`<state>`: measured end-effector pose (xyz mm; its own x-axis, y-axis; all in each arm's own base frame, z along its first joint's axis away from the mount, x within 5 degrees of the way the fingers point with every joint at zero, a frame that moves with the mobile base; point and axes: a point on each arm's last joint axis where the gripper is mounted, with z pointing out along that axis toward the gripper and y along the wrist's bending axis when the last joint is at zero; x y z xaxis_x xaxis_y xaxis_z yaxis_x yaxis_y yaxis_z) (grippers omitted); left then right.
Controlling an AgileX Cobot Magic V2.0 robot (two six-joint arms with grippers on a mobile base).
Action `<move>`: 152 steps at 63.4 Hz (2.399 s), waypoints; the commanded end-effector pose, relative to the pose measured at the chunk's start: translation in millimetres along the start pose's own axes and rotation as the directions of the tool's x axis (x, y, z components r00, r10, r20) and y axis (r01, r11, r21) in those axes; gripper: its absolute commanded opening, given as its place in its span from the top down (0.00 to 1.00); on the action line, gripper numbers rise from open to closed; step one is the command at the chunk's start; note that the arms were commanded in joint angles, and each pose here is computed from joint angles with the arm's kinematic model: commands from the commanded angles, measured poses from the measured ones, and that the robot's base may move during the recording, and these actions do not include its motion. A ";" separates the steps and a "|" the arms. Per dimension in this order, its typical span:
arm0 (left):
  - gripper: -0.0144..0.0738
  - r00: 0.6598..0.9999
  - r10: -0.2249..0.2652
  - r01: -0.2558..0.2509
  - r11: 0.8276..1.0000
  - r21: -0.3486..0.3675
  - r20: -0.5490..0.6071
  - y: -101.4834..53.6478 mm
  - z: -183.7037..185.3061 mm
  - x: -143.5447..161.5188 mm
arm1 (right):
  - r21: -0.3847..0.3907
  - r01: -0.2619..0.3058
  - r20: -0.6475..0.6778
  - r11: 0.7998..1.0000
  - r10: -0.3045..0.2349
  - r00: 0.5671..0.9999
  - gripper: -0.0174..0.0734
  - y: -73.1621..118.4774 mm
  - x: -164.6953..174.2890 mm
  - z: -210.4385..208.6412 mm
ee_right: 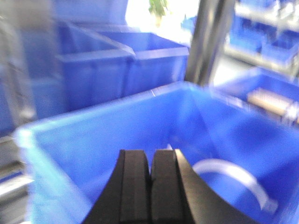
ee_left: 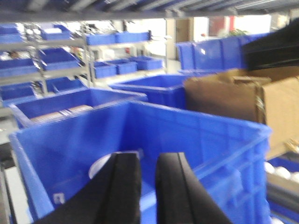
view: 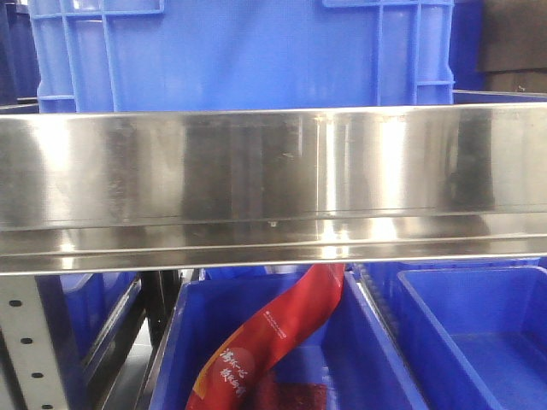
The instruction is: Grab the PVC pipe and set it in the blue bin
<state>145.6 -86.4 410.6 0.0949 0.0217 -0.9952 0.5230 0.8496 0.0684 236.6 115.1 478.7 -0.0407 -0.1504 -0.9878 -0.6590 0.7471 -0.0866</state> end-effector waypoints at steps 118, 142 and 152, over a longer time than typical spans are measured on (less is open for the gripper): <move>0.96 0.994 0.031 -0.007 0.977 -0.212 0.109 17.1 -7.5 17.0 | 0.315 0.092 0.131 0.945 -0.140 0.982 0.99 78.7 54.2 -238.9; 0.96 0.994 0.031 -0.007 0.977 -0.212 0.109 17.1 -7.5 17.0 | 0.315 0.092 0.131 0.945 -0.140 0.982 0.99 78.7 54.2 -238.9; 0.96 0.994 0.031 -0.007 0.977 -0.212 0.109 17.1 -7.5 17.0 | 0.315 0.092 0.131 0.945 -0.140 0.982 0.99 78.7 54.2 -238.9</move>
<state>151.6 -69.3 392.5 0.1929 0.0058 -0.9812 0.3370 0.9388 0.0717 3.6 11.8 449.1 0.1404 -0.1678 -0.9758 -0.3991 0.8923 -0.2109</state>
